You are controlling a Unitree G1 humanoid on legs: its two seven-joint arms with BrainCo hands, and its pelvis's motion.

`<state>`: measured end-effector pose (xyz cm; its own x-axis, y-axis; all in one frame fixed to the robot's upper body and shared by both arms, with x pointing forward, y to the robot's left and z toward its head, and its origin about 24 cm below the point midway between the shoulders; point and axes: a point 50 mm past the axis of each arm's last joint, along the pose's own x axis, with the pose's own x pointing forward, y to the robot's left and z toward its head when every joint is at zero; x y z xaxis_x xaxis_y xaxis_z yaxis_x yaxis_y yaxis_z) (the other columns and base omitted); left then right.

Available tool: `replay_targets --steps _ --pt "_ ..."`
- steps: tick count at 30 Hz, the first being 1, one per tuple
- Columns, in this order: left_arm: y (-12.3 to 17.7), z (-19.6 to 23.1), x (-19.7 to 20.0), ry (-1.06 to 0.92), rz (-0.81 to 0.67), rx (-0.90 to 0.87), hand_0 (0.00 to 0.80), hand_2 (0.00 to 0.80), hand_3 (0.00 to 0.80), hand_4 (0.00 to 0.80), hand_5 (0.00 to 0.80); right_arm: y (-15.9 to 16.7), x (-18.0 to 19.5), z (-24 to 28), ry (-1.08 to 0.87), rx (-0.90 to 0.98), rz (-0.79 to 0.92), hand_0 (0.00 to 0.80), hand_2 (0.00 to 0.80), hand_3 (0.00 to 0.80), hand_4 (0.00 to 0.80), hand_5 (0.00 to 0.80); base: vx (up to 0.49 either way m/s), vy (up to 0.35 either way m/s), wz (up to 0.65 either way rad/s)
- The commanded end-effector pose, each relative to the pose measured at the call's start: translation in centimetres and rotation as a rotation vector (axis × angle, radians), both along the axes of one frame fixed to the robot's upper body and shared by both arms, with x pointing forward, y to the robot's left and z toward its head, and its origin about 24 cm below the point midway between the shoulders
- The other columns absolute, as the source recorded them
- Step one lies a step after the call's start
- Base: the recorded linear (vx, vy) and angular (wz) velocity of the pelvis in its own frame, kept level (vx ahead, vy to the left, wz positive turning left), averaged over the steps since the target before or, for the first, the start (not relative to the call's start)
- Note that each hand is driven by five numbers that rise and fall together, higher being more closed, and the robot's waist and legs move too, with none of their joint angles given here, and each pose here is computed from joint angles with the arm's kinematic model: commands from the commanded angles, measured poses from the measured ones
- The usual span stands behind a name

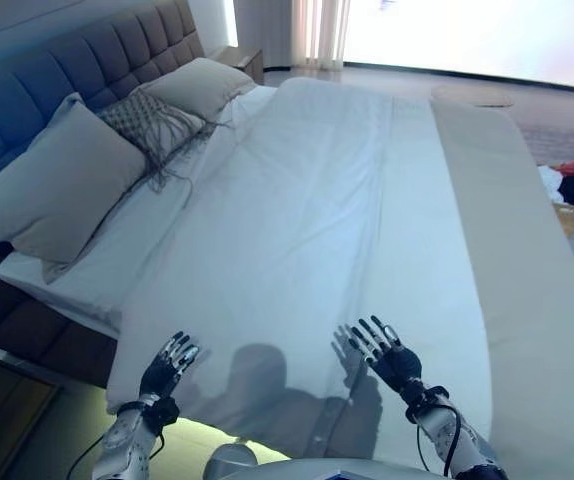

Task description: Make the bed neatly

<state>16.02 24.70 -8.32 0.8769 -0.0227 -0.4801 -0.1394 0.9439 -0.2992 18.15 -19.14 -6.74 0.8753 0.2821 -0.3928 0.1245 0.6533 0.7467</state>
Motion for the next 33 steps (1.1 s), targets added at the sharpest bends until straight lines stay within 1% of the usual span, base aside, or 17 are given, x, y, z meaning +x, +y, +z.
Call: replay_targets --steps 1,4,7,12,16,18,21,23,24,27,29,33 --pt "0.3 2.8 2.1 -0.162 -0.004 -0.025 0.000 0.000 0.000 0.000 0.000 0.2 2.7 2.1 -0.124 0.069 -0.059 0.000 0.000 0.000 0.000 0.000 -0.186 0.077 -0.11" --pt "-0.1 2.9 1.7 -0.184 0.000 -0.042 0.000 0.000 0.000 0.000 0.000 -0.7 2.4 2.4 -0.141 0.061 -0.059 0.000 0.000 0.000 0.000 0.000 -0.123 0.180 -0.33" --pt "-0.3 3.1 1.8 -0.193 -0.016 -0.035 0.000 0.000 0.000 0.000 0.000 -1.3 2.2 2.2 -0.119 0.060 -0.081 0.000 0.000 0.000 0.000 0.000 0.001 0.263 -0.04" --pt "-1.1 3.3 2.9 -0.201 -0.083 -0.022 0.000 0.000 0.000 0.000 0.000 -1.6 2.3 2.4 -0.133 0.074 -0.119 0.000 0.000 0.000 0.000 0.000 0.076 0.580 -0.04" --pt "-0.9 3.4 3.2 -0.188 -0.111 0.009 0.000 0.000 0.000 0.000 0.000 -1.0 2.4 2.5 -0.118 0.079 -0.133 0.000 0.000 0.000 0.000 0.000 0.086 0.669 0.08" --pt "-0.8 3.6 3.1 -0.179 -0.131 0.031 0.000 0.000 0.000 0.000 0.000 -0.2 2.8 2.8 -0.113 0.099 -0.143 0.000 0.000 0.000 0.000 0.000 0.095 0.497 0.05" --pt "0.1 4.4 3.0 -0.188 -0.096 0.066 0.000 0.000 0.000 0.000 0.000 1.5 3.2 2.8 -0.133 0.147 -0.111 0.000 0.000 0.000 0.000 0.000 0.017 0.463 -0.01" --pt "0.6 4.6 3.3 -0.185 -0.089 0.084 0.000 0.000 0.000 0.000 0.000 1.6 3.0 2.3 -0.133 0.155 -0.116 0.000 0.000 0.000 0.000 0.000 -0.040 0.437 -0.25" --pt "0.8 4.7 3.4 -0.186 -0.078 0.102 0.000 0.000 0.000 0.000 0.000 1.7 3.1 2.3 -0.137 0.157 -0.103 0.000 0.000 0.000 0.000 0.000 -0.039 0.404 0.06" --pt "1.7 4.5 3.5 -0.162 -0.029 0.235 0.000 0.000 0.000 0.000 0.000 1.9 2.9 1.7 -0.115 0.161 -0.102 0.000 0.000 0.000 0.000 0.000 0.008 0.237 -0.02" --pt "2.1 4.4 3.7 -0.142 -0.006 0.285 0.000 0.000 0.000 0.000 0.000 2.0 2.8 1.7 -0.118 0.163 -0.094 0.000 0.000 0.000 0.000 0.000 0.046 -0.035 -0.06" --pt "3.2 3.9 4.3 -0.083 0.001 0.483 0.000 0.000 0.000 0.000 0.000 2.2 2.6 1.1 -0.097 0.157 -0.050 0.000 0.000 0.000 0.000 0.000 0.142 -0.133 -0.13"
